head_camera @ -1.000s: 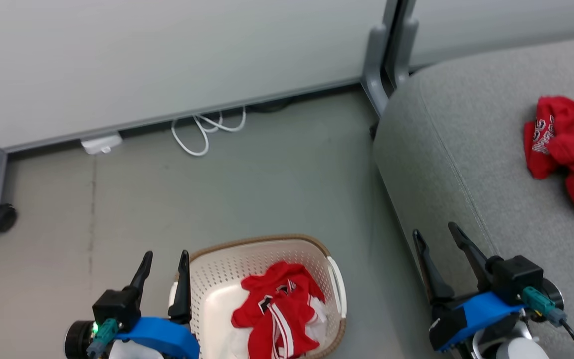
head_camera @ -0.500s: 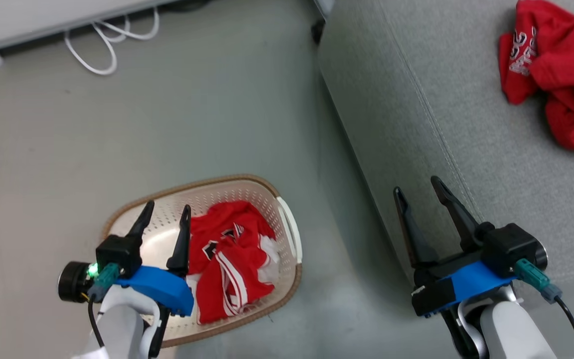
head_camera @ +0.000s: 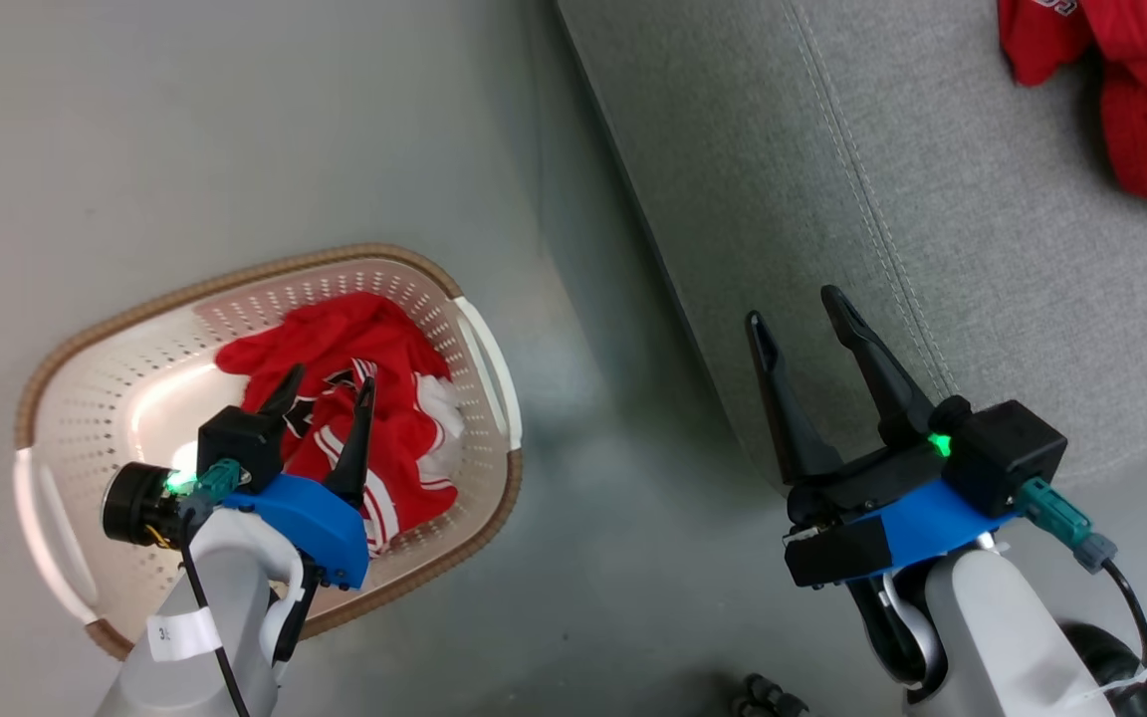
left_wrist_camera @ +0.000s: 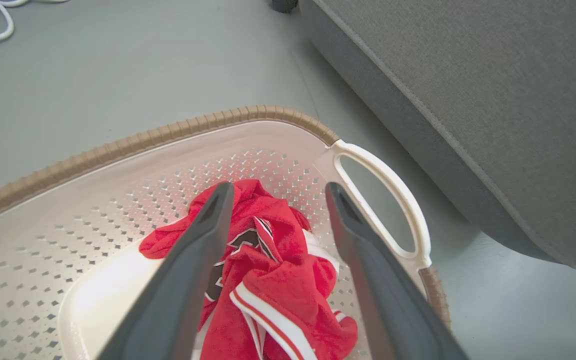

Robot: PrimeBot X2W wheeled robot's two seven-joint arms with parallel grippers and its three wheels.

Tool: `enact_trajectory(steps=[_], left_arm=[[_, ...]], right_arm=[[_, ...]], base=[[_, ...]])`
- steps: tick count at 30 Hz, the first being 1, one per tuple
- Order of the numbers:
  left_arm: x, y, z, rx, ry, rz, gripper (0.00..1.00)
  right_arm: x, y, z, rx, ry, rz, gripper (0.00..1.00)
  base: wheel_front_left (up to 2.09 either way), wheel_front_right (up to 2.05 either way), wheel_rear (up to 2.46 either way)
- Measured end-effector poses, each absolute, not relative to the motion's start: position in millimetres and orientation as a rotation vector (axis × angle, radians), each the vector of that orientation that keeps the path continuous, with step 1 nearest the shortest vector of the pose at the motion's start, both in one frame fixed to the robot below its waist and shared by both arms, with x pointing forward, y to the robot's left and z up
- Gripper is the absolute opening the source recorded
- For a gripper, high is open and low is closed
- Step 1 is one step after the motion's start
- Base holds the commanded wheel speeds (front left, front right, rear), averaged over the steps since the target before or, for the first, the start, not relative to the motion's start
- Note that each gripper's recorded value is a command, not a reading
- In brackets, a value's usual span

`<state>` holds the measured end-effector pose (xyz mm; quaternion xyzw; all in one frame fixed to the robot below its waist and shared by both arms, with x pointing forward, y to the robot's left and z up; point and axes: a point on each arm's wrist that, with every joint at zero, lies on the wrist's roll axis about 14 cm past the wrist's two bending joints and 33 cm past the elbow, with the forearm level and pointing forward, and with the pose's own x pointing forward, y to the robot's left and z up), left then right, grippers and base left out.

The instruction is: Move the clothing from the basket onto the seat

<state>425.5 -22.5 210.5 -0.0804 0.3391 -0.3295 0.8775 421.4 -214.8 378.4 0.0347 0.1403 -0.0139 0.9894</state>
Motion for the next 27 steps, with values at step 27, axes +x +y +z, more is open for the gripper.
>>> enact_trajectory(steps=[27], left_arm=[[406.5,-22.6,110.8,-0.194,0.976,-0.693,1.00]], right_arm=[[420.5,-211.4,327.0,0.069,0.391,-0.023,1.00]], base=[[0.06,0.06,0.06]])
